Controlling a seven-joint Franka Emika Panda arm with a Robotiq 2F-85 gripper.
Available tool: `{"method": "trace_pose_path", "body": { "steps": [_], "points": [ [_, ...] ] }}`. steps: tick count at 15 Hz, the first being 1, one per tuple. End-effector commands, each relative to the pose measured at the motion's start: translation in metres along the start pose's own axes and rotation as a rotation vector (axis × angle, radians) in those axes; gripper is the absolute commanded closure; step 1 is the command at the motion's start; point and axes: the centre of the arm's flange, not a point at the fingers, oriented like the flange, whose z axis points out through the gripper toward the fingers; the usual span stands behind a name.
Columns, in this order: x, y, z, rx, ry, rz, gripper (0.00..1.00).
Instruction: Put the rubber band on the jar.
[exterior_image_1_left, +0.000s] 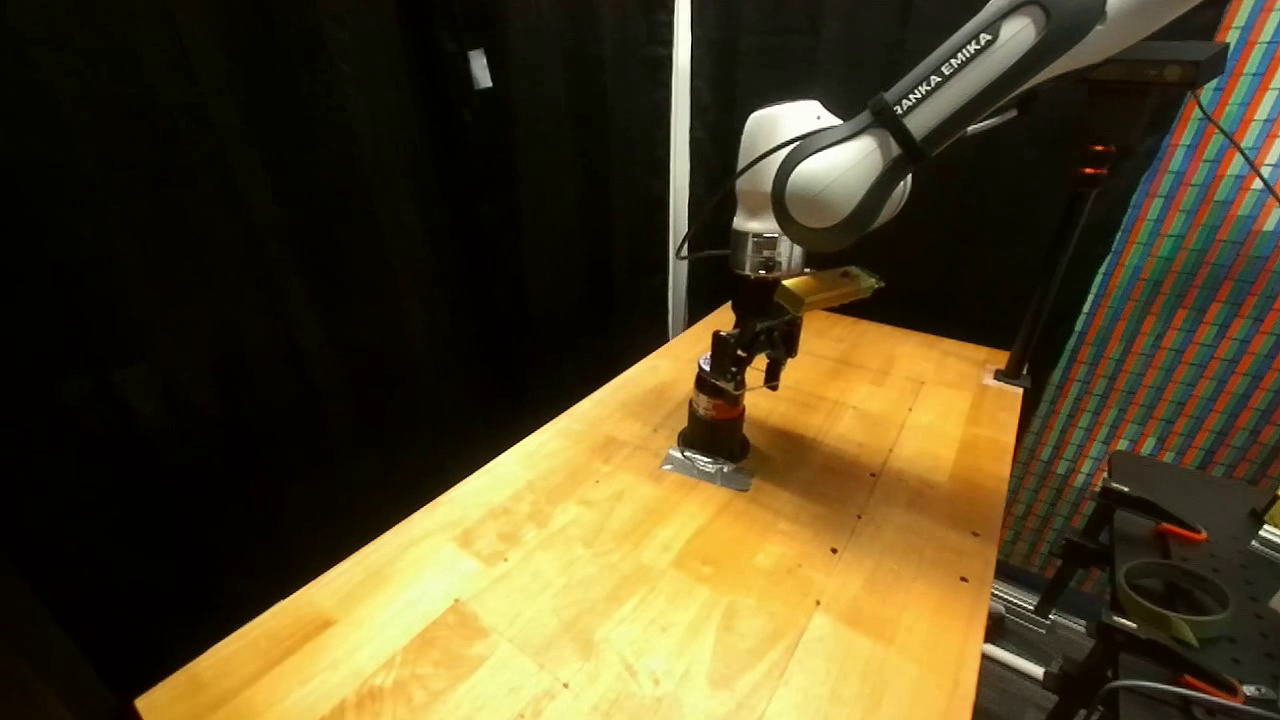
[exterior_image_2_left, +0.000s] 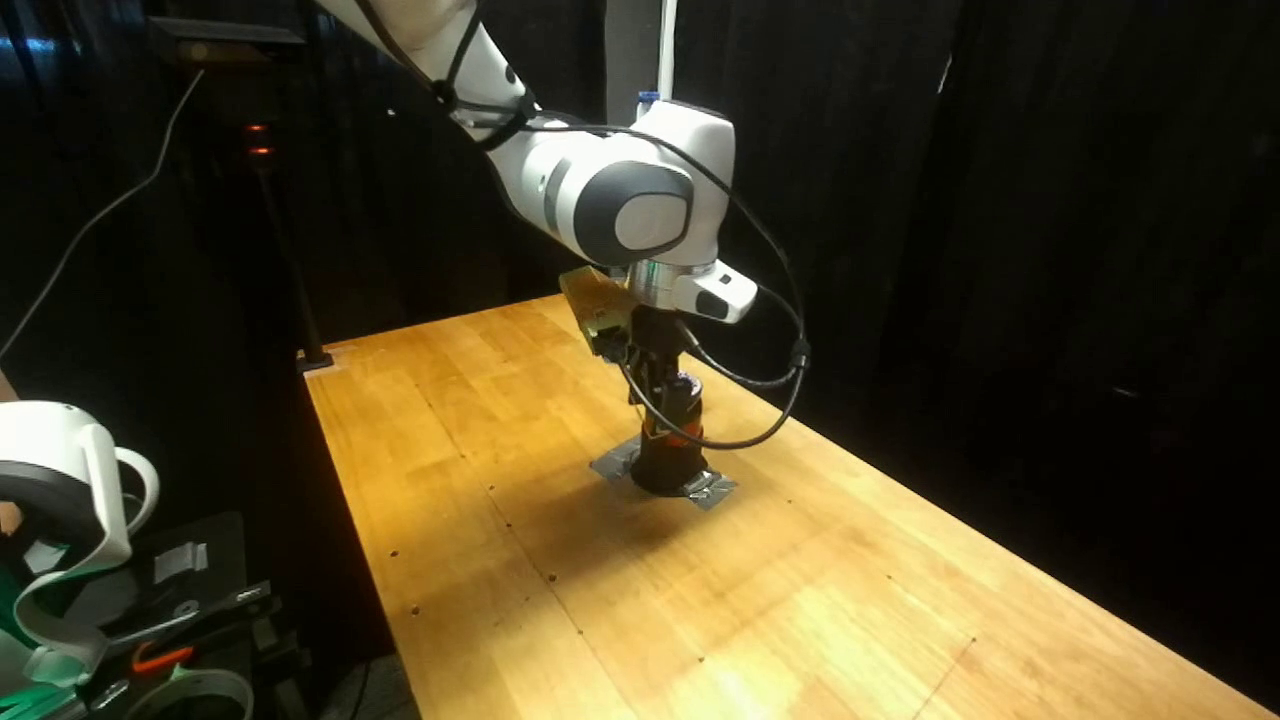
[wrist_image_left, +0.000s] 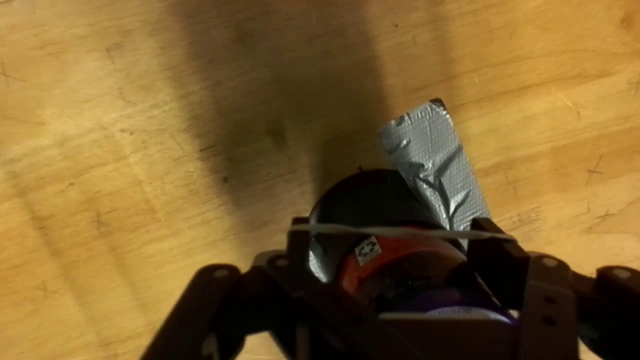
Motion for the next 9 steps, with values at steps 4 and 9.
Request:
{"method": "trace_pose_path", "body": {
  "steps": [4, 9],
  "points": [
    [-0.051, 0.006, -0.005, 0.051, 0.174, 0.068, 0.71],
    [-0.062, 0.009, -0.001, 0.079, 0.289, 0.116, 0.95]
  ]
}}
